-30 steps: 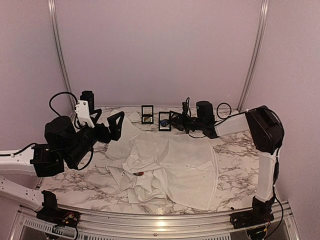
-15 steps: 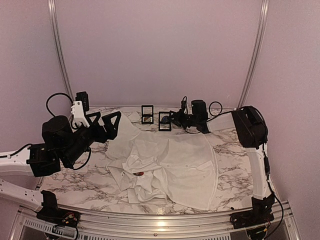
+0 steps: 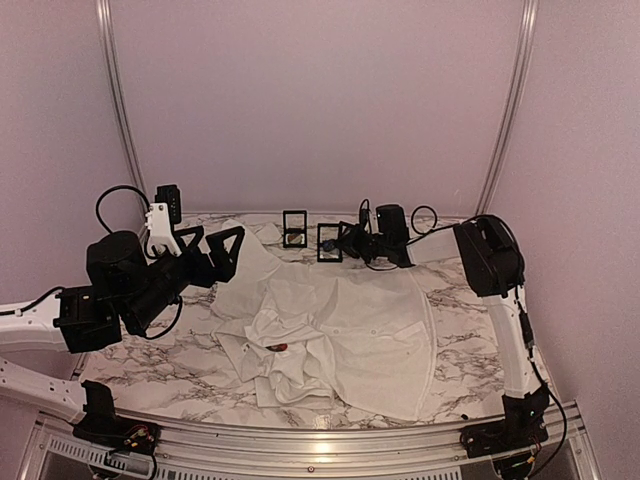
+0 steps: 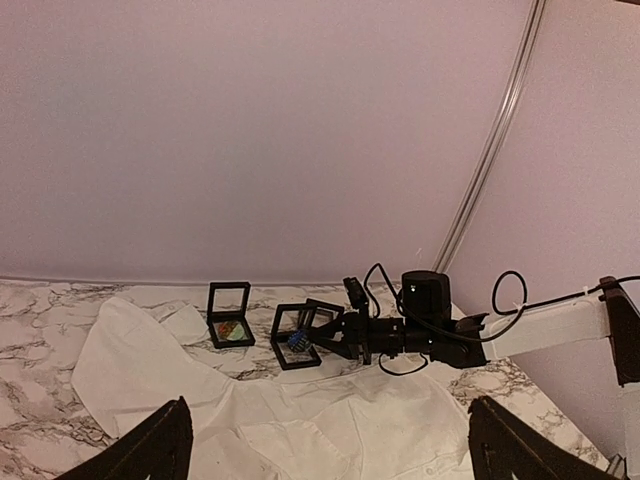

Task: Remove the brooch from the garment
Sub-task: Place the brooch in the brooch box.

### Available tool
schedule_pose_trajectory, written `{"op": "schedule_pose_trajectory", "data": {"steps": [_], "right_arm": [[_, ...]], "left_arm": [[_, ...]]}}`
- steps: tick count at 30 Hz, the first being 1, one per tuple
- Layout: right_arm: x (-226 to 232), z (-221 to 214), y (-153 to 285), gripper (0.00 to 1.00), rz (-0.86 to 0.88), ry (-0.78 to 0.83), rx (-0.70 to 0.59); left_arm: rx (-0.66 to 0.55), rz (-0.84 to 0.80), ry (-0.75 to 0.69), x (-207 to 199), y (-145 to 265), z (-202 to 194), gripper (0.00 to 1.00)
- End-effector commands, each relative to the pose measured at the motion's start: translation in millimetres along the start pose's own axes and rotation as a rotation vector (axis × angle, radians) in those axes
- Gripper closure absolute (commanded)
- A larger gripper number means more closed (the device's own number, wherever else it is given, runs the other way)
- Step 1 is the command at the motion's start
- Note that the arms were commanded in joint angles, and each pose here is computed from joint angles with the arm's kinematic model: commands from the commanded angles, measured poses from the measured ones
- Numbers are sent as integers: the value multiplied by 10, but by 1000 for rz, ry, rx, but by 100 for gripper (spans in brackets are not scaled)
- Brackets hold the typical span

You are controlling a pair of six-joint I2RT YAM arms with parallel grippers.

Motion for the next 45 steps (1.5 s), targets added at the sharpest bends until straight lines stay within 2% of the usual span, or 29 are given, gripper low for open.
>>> {"op": "schedule_pose_trajectory", "data": {"steps": [1, 24, 35, 45], "right_arm": [[-104, 33, -66, 100, -31, -2, -3], [-203, -12, -200, 100, -38, -27, 39], [-170, 50, -134, 88, -83, -3, 37], [-94, 132, -42, 82, -129, 39, 35]], "left_arm": [[5, -6, 3, -15, -6, 45, 1], [20, -8, 3, -1, -20, 23, 1], [28, -9, 1, 1, -39, 6, 1], [36, -10, 2, -3, -63, -10, 1]]}}
Point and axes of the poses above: each gripper's point midway between its finger pads, its own y axis back along the fingers, its own x axis along the line the jaws close on, z = x × y, the point moved 6 cm from there along y, back along the fingers, and after that the axes turned 9 degrees about y, right-handed, at the moved point
